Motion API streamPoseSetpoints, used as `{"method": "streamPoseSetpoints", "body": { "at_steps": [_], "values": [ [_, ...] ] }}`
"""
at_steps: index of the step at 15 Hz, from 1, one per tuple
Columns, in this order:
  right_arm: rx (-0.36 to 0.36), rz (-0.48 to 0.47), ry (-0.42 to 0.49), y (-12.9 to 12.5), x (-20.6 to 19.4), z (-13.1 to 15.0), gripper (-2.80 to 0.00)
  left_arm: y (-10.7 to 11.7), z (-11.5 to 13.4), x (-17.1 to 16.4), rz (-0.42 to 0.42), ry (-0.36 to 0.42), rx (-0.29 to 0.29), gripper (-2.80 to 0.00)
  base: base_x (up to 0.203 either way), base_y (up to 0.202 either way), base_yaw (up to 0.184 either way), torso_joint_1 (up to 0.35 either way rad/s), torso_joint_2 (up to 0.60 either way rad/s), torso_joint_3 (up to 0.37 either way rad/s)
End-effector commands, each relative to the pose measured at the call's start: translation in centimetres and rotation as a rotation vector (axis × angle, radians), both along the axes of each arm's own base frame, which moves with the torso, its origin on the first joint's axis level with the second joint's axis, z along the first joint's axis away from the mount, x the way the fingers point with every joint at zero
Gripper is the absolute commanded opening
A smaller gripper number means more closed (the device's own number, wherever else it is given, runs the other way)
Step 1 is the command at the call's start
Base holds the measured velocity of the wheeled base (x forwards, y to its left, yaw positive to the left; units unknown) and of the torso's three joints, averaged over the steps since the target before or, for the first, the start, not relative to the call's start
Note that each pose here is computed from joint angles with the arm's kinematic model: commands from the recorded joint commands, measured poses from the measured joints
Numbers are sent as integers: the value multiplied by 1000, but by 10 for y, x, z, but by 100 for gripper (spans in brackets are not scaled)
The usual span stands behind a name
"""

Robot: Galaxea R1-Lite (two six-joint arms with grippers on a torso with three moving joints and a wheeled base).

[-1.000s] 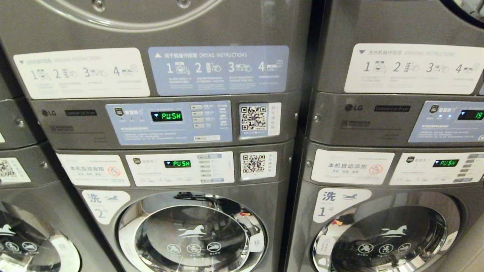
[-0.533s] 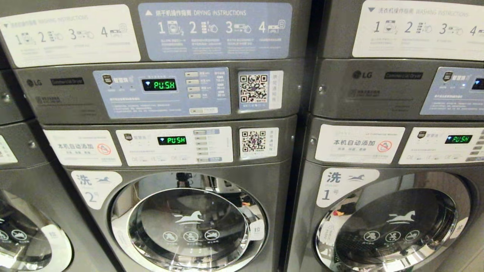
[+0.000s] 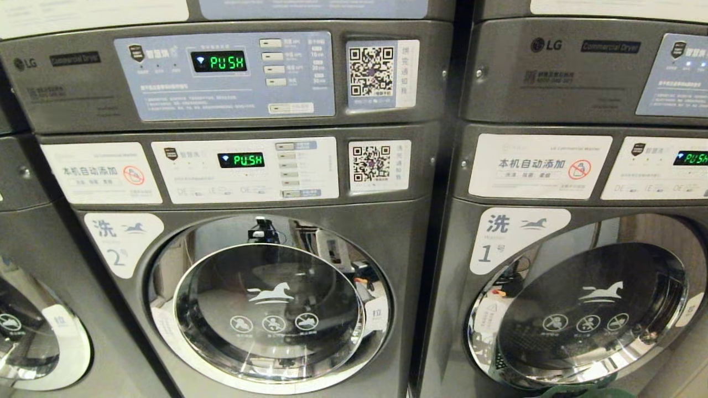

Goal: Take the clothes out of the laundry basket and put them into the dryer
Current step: Take the clothes out of the basket

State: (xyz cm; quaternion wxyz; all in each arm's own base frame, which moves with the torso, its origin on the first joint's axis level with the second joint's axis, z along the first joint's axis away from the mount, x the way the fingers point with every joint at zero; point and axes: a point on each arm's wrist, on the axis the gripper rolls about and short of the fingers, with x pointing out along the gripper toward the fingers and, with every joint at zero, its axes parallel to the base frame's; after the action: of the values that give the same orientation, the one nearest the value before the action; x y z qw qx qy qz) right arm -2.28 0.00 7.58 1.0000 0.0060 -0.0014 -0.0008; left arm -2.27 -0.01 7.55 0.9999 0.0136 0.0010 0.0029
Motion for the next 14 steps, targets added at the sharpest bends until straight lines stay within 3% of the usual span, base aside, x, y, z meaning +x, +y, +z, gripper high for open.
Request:
{"method": "streamPoseSetpoints", "body": {
  "at_steps": [1, 7, 14],
  "values": [
    [0, 0, 0, 0, 0, 0, -280, 0, 0, 0, 0, 0, 0, -280, 0, 0, 0, -130, 466, 343],
    [0, 0, 1, 0, 0, 0, -280, 0, 0, 0, 0, 0, 0, -280, 0, 0, 0, -85, 435, 339],
    [-1, 0, 1, 0, 0, 0, -280, 0, 0, 0, 0, 0, 0, -280, 0, 0, 0, -6, 17, 10]
  ]
}}
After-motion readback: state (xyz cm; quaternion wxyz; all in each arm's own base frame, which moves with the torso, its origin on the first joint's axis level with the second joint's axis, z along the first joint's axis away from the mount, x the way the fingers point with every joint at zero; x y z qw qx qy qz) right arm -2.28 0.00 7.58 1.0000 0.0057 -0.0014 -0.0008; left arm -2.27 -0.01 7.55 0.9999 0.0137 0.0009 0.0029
